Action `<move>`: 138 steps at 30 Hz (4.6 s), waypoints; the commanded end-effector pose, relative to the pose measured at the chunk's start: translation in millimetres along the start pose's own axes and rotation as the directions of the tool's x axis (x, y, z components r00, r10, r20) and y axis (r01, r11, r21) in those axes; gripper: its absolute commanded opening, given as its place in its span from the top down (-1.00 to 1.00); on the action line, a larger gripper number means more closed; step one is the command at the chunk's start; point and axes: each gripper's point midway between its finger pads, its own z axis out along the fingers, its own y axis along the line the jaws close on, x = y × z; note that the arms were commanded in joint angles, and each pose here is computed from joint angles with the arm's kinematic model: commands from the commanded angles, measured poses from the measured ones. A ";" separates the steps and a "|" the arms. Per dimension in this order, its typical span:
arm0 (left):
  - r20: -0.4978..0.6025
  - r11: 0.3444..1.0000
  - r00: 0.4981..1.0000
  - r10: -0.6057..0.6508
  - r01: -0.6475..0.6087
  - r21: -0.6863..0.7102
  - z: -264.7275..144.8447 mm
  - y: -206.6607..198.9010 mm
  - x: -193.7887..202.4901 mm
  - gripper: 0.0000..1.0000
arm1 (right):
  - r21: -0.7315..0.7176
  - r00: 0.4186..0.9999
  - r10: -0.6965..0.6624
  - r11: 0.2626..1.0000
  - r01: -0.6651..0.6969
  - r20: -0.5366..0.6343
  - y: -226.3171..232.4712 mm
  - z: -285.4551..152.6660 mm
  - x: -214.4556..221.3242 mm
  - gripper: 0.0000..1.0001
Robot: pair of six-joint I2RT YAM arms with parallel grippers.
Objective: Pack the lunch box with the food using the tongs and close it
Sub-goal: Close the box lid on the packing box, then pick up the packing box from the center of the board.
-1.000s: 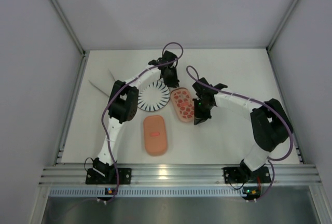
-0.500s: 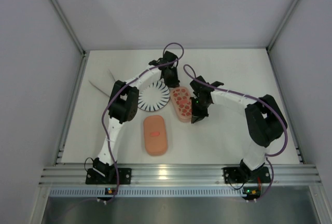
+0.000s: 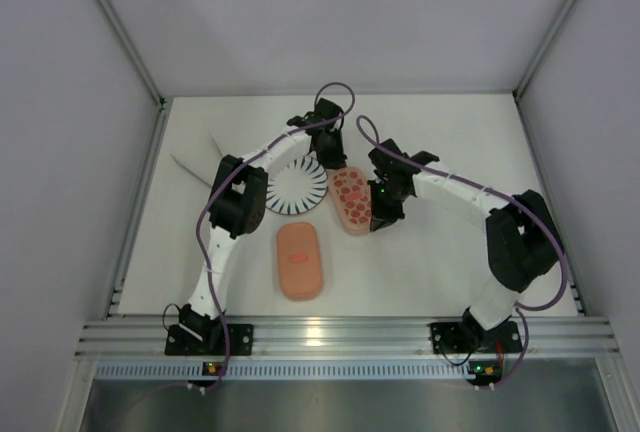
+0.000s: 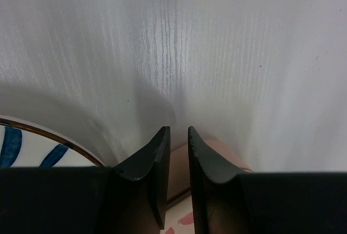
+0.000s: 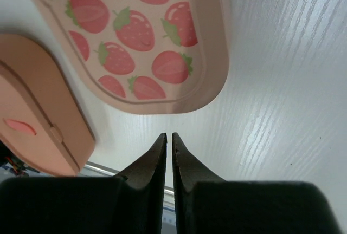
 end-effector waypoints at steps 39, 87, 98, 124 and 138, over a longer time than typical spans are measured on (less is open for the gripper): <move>0.102 0.998 0.994 0.036 -0.032 -0.046 -18.5 1.7 -25.5 0.44 | 0.004 0.997 -0.058 0.998 0.058 0.041 27.0 44.2 -52.9 0.89; -0.076 0.940 0.981 0.177 -0.191 -0.282 -70.8 29.0 84.7 0.43 | 0.042 0.999 -0.018 0.999 0.016 0.047 19.5 46.5 -54.6 0.90; -0.132 0.932 0.978 0.159 -0.193 -0.307 -60.7 39.8 98.4 0.42 | -0.017 0.992 0.013 1.000 -0.011 0.122 24.4 20.2 -72.2 0.88; -0.238 0.947 0.967 0.093 -0.160 -0.279 -50.9 44.9 130.6 0.35 | -0.383 0.982 0.061 0.924 0.013 0.180 9.7 -17.4 -105.3 -0.12; -0.329 0.939 0.943 0.057 -0.162 -0.303 -47.9 62.7 159.8 0.37 | -0.452 0.990 0.089 0.892 -0.029 0.111 -6.9 38.5 -107.1 -0.35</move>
